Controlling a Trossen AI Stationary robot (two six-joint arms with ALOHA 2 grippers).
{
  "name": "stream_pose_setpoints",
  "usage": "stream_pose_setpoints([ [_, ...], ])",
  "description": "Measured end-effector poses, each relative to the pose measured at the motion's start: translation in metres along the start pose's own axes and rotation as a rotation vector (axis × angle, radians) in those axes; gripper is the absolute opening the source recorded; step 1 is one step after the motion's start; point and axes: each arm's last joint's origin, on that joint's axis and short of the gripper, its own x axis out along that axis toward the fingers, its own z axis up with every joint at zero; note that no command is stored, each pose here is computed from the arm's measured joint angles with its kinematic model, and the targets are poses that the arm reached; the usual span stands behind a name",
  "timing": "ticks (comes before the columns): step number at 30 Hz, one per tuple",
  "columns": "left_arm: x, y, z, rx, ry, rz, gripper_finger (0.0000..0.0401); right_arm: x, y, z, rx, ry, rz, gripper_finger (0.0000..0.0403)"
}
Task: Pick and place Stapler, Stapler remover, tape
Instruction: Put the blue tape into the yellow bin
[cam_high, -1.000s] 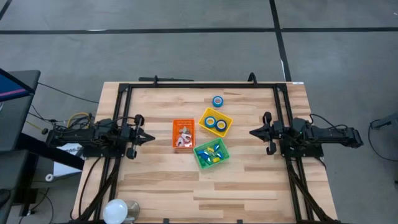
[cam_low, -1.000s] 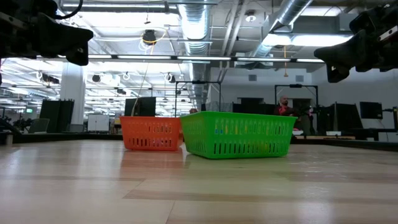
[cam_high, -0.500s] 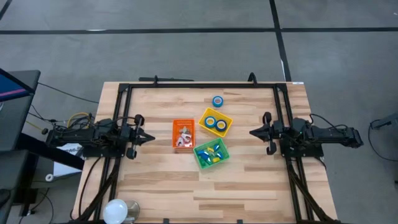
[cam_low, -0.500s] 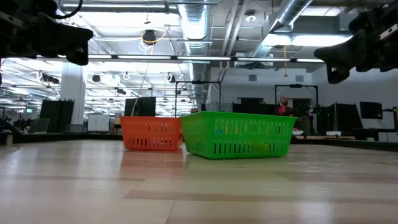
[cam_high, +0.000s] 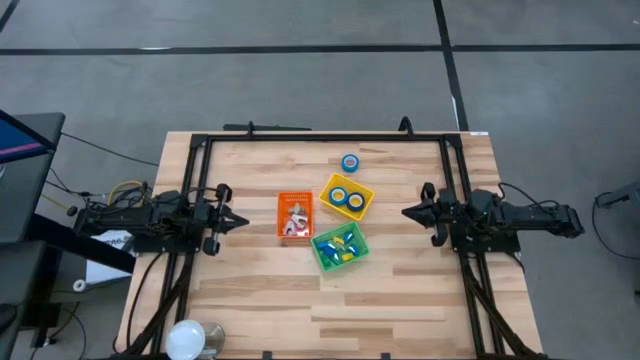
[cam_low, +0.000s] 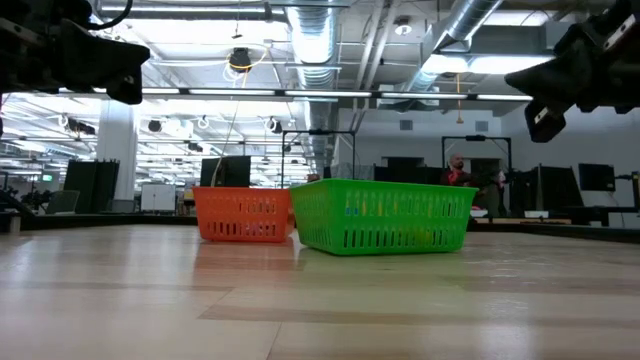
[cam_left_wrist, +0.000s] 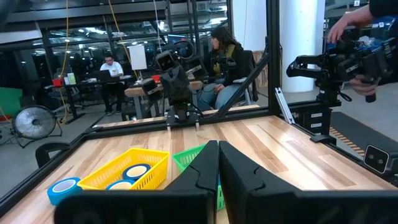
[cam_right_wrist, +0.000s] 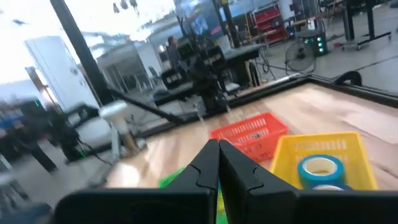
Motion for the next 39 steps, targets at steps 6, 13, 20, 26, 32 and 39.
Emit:
stream_pose_setpoints([
  [6,0.000,0.000,0.000,0.000,-0.002,0.000,0.0004,-0.001,0.002,0.005,0.050,-0.021,0.008,0.0001],
  [13,0.000,0.000,0.001,0.001,-0.006,0.000,0.0004,-0.002,0.011,0.037,0.052,-0.072,-0.002,0.0001],
  [20,0.000,0.000,0.001,0.001,-0.006,0.000,0.0004,0.007,0.016,0.075,0.045,-0.060,-0.111,0.0001],
  [26,0.000,0.000,0.001,0.001,-0.012,0.001,0.0004,0.024,0.020,0.111,0.039,-0.033,-0.193,0.0001],
  [32,0.000,0.000,0.001,0.002,-0.014,0.001,0.0004,0.046,0.018,0.145,0.037,-0.026,-0.276,0.0001],
  [39,0.000,0.000,0.002,0.002,-0.020,0.002,0.0004,0.074,0.008,0.177,0.043,-0.015,-0.355,0.0001],
])
